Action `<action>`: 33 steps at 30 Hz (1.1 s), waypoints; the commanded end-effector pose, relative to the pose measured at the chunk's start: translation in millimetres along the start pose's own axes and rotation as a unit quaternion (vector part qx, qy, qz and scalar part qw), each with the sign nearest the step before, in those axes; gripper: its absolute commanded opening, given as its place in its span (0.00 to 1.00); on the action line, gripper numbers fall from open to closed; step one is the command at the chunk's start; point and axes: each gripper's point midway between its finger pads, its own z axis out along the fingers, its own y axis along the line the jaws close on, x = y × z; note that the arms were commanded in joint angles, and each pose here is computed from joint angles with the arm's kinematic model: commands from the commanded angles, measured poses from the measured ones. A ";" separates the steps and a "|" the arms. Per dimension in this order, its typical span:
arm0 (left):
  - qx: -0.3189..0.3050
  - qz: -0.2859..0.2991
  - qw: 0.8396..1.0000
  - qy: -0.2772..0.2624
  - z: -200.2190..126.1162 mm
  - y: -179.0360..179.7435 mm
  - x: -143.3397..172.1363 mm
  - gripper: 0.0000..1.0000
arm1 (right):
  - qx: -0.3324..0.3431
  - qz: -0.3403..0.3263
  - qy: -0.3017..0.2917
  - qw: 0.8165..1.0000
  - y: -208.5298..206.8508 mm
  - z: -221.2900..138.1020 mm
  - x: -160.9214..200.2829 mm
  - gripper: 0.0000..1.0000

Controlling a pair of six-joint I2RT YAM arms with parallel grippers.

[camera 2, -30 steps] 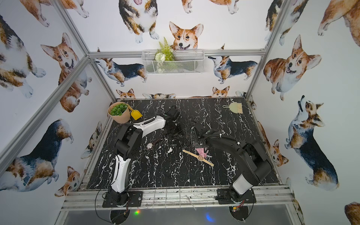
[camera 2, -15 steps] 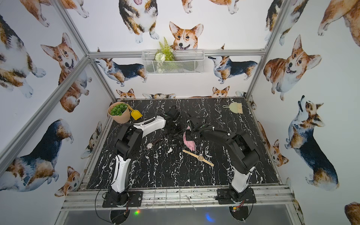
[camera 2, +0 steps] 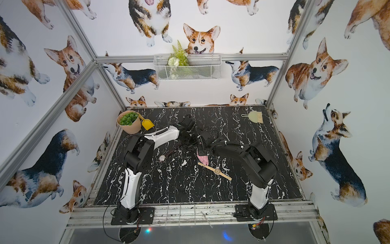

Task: Wipe the watch dial
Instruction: Wipe the dirt from the watch dial, then place the cleaning item at the center of the board, then place the watch at the center of the board.

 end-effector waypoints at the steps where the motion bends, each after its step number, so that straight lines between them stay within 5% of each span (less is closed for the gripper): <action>1: -0.140 -0.068 0.987 0.048 42.2 92.3 29.0 0.47 | 0.049 -0.032 0.089 0.994 -25.7 -1.6 52.8 0.09; 14: -0.149 -0.076 0.985 0.041 41.8 97.2 24.3 0.46 | 0.137 -0.080 0.099 0.982 -69.8 -26.2 69.2 0.09; 22: -0.155 -0.078 0.984 0.032 35.9 96.3 21.5 0.46 | 0.131 0.009 0.056 0.990 -98.2 -55.5 42.5 0.09; 33: -0.118 -0.169 0.978 -0.022 17.7 91.3 4.5 0.46 | 0.119 0.086 0.037 0.988 -134.9 -78.0 18.5 0.11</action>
